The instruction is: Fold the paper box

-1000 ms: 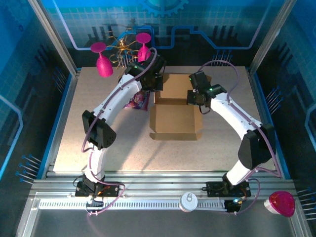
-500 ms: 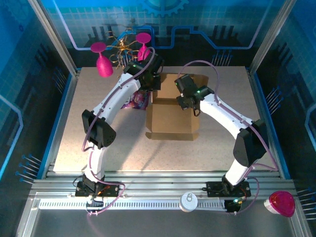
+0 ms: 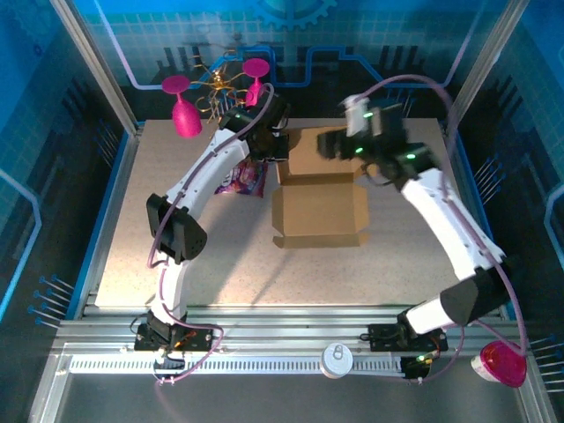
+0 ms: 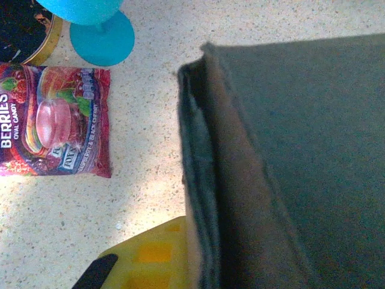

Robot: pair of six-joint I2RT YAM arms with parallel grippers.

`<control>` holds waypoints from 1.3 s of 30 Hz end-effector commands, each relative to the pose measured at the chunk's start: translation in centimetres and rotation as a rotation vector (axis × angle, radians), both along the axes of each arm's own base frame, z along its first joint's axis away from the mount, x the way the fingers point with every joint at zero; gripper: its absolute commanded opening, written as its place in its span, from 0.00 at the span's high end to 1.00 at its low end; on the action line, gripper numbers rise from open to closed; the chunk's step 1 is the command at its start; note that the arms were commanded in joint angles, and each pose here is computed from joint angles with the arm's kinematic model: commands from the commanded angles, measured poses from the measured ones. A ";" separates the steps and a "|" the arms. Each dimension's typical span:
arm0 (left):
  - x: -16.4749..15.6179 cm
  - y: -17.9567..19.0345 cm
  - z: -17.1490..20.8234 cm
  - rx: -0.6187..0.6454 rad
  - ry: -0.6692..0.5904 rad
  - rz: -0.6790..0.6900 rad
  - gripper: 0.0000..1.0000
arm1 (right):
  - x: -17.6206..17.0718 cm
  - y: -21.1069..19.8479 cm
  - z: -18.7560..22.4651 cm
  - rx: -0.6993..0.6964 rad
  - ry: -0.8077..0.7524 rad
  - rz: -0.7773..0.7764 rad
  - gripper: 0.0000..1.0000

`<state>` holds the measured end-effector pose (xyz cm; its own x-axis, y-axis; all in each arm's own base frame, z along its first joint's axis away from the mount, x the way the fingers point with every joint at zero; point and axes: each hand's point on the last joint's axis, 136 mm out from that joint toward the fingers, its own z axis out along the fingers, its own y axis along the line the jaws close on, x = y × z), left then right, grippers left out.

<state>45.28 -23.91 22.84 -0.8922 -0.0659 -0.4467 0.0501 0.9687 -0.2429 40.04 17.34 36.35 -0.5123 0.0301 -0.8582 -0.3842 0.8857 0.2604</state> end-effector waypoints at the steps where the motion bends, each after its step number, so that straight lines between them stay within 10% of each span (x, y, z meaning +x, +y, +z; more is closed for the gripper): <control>1: 0.9 -0.7 1.8 -0.076 -0.041 -0.049 1.00 | 0.0 -3.3 5.6 0.351 -0.033 0.017 0.23; 8: 1.2 -0.9 2.0 -0.141 -0.028 -0.086 1.00 | 4.2 -13.6 0.2 0.740 0.041 -0.161 0.46; 18: 1.0 -0.8 1.6 -0.177 0.011 -0.093 1.00 | 5.5 -11.6 -6.5 0.842 0.156 0.165 0.62; 39: 0.8 -0.5 1.5 -0.175 0.021 -0.089 1.00 | 3.6 -7.3 -7.2 0.753 0.191 0.274 0.50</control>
<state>45.96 -24.29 23.19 -0.9123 -0.0621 -0.4048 0.1070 0.9179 -0.3821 44.38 8.56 28.25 -0.7172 0.4777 -0.5074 -0.3927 0.3245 0.8605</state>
